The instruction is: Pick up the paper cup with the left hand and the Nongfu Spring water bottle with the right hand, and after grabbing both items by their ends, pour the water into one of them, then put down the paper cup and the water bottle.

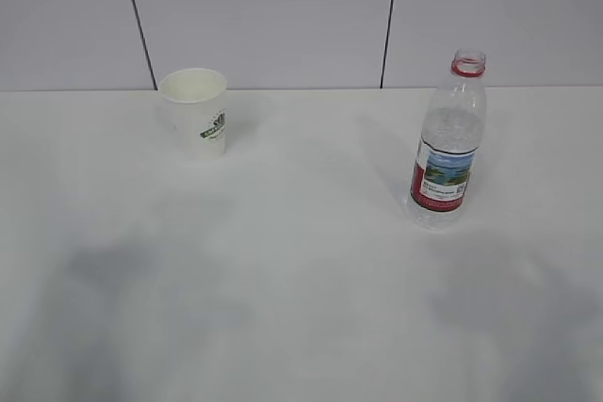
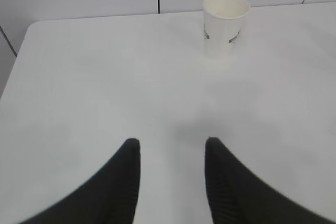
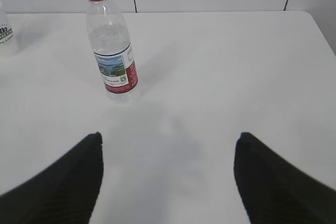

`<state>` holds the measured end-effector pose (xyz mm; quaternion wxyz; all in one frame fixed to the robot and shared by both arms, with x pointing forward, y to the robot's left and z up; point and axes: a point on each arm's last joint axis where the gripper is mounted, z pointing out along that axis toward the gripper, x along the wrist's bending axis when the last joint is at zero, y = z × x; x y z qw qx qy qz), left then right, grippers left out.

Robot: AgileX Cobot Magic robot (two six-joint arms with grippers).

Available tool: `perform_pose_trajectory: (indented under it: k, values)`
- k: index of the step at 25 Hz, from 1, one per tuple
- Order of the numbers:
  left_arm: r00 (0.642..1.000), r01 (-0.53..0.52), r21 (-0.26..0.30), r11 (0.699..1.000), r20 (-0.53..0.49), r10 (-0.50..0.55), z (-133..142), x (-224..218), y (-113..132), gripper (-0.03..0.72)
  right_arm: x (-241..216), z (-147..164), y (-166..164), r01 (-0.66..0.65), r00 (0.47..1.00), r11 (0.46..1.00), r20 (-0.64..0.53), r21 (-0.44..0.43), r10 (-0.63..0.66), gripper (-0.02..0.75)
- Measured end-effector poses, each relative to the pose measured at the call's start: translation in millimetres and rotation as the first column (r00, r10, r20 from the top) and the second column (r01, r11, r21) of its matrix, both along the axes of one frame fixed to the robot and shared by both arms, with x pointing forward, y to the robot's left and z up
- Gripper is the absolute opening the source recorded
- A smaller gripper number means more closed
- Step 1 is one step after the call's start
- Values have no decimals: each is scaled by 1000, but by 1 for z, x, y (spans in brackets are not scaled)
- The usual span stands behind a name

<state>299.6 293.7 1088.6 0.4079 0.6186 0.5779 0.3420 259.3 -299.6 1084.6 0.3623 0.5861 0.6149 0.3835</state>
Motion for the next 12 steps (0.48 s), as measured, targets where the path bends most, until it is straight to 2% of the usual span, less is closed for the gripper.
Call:
perform_pose_trajectory:
  k: [6,12]
  values:
    - [1000,-2,-4,1000,28,2,3,19,-2,341,19,4,2,-5,1000,1000,-4,3,5,585]
    - [997,-4,-7,1000,76,5,7,35,-3,358,35,10,4,-9,999,1000,43,8,8,585]
